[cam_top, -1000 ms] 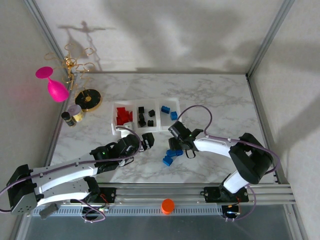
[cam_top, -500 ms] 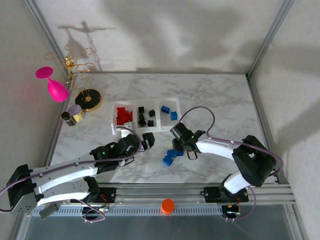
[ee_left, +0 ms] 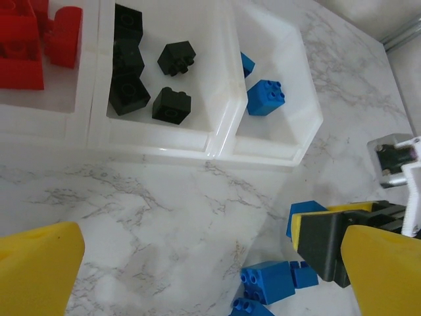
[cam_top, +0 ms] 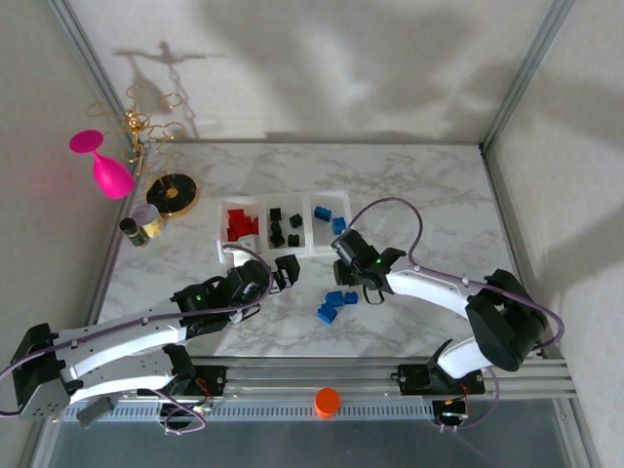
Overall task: Sort the legos into containers by color
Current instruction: Pick up the lego from the center of the table, then place the lego in the container.
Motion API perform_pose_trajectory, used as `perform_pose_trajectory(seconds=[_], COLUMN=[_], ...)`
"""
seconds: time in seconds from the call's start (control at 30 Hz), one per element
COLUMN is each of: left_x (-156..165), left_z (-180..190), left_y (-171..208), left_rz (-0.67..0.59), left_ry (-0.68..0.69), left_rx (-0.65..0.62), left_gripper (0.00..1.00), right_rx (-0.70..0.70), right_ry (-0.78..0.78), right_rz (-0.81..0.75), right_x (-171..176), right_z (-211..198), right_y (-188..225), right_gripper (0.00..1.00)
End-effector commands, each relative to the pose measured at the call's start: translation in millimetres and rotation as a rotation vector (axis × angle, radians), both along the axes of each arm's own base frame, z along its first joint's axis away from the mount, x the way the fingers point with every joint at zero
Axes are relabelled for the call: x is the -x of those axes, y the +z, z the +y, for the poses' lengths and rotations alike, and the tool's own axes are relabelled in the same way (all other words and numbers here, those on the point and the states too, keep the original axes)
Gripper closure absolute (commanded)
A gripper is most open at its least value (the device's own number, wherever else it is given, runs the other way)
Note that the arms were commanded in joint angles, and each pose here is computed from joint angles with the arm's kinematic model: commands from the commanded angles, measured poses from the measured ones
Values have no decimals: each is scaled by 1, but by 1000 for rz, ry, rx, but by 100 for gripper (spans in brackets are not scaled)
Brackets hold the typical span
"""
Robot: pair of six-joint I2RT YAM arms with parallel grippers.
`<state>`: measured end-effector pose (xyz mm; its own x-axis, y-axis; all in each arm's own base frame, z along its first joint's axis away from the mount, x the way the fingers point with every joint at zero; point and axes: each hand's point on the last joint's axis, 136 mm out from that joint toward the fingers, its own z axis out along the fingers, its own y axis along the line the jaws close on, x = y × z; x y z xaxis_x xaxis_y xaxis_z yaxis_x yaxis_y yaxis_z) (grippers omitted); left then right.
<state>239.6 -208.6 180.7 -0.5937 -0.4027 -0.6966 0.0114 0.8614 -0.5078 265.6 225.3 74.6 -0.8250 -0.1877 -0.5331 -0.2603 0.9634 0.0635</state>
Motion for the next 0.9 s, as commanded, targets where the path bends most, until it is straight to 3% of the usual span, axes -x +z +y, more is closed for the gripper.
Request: perform_pose_trajectory(seconds=[0.0,0.2,0.53,0.87], left_x=[-6,-17,-33,-34], left_z=[4,10,28,35], left_y=[25,43,42,47], left_rz=[-63,-101,-79,-86], left_ry=[23,51,105,117], left_rx=[-16,-35,-32,-34], left_gripper=[0,0,0,0], right_rx=[-20,-37,-8,-29], right_ry=[4,13,6,55], right_rz=[-91,-171,-185,-187], right_x=[-20,-60,-127,-141], right_z=[6,26,46,66], right_y=[32,55,40,40], right_gripper=[51,50,49,39])
